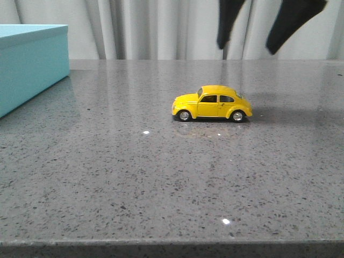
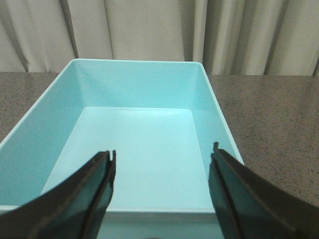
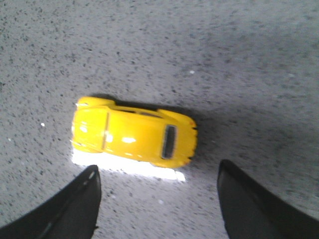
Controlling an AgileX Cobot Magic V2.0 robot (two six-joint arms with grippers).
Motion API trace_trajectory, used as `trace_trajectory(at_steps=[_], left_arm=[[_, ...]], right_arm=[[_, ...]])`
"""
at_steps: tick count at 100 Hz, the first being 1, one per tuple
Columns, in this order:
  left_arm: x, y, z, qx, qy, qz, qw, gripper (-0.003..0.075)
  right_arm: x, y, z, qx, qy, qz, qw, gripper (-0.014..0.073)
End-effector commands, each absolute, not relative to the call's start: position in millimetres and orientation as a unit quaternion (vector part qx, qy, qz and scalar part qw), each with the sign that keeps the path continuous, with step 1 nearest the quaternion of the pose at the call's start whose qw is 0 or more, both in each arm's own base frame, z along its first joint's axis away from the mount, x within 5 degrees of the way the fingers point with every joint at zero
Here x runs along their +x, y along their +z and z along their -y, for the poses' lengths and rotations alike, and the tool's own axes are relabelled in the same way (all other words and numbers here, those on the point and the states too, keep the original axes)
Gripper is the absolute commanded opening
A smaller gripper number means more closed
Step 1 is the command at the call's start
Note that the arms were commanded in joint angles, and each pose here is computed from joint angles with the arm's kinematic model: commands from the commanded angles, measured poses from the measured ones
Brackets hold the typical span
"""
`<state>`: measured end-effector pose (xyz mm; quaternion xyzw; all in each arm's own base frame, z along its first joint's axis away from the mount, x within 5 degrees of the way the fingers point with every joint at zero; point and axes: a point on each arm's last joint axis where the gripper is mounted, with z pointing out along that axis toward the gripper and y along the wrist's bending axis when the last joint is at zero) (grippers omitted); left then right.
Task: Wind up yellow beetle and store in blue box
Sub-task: 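Lower the right gripper onto the yellow beetle car and grip it, then drag the car along the table away from the blue box with the right gripper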
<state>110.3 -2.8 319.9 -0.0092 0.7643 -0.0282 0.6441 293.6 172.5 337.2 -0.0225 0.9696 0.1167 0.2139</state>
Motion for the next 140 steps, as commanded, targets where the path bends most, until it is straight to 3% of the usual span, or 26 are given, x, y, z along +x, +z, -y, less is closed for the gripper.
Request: trace_trajectory(at_steps=[1,54,140], left_arm=[[111.8,338.6,2.8,-0.016,-0.035,-0.728,0.684,0.0409],[111.8,338.6,2.8,-0.016,-0.035,-0.728,0.684,0.0409],[111.8,338.6,2.8,-0.016,-0.035,-0.728,0.684,0.0409]], right_arm=[[296.7,353.7,-181.3,-0.017,0.132,-0.961,0.244,0.051],[312.9,323.8,-199.3,0.046,0.124,-0.972,0.197,0.051],[321.6,300.5,-203.7,0.048,0.099,-0.98,0.166,0.051]])
